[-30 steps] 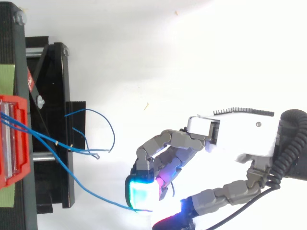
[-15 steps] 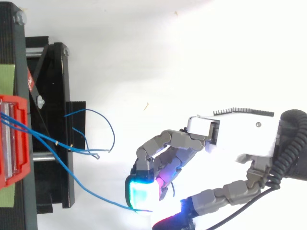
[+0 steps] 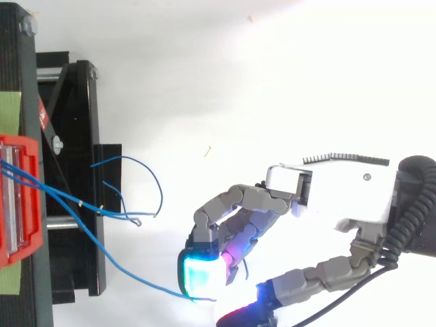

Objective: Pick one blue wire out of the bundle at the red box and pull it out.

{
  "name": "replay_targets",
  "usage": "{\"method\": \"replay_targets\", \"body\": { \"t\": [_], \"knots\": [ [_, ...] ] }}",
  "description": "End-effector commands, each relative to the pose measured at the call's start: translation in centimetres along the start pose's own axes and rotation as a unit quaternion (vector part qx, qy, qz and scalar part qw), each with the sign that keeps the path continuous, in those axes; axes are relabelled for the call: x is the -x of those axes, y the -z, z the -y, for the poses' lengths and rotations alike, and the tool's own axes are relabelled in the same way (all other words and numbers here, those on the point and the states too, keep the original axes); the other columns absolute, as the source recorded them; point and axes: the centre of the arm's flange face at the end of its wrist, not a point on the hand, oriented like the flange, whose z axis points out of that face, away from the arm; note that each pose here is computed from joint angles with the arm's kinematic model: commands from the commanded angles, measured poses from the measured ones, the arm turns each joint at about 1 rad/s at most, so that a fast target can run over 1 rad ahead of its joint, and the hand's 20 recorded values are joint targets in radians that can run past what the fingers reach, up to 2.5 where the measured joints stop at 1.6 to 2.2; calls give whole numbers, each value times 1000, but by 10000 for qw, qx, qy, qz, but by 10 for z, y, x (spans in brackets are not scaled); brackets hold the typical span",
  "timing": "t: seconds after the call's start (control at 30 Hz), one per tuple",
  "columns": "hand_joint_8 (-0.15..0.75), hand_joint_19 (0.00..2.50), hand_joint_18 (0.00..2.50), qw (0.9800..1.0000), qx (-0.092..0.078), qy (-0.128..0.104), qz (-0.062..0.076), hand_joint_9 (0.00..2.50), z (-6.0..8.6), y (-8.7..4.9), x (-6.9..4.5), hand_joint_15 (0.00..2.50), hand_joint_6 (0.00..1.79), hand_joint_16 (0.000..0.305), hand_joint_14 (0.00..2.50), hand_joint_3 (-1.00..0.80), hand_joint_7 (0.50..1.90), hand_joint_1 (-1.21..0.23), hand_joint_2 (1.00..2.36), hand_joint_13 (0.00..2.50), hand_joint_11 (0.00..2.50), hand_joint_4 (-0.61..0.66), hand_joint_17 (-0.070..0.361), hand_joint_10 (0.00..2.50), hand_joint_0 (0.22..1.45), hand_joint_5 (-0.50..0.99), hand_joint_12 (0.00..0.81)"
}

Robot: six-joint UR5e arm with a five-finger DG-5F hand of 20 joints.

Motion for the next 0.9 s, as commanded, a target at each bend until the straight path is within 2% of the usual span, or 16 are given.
{"method": "replay_targets", "body": {
  "t": [0.0,0.87],
  "knots": [
    [229,439,454,10000,-1,-1,5,1044,0,0,1,366,864,71,14,54,1066,-978,1130,643,367,-148,161,14,575,-18,420],
    [228,431,459,10000,-1,-1,5,1043,0,0,1,355,864,72,14,53,1069,-978,1136,642,372,-155,161,16,573,-18,420]
  ]
}}
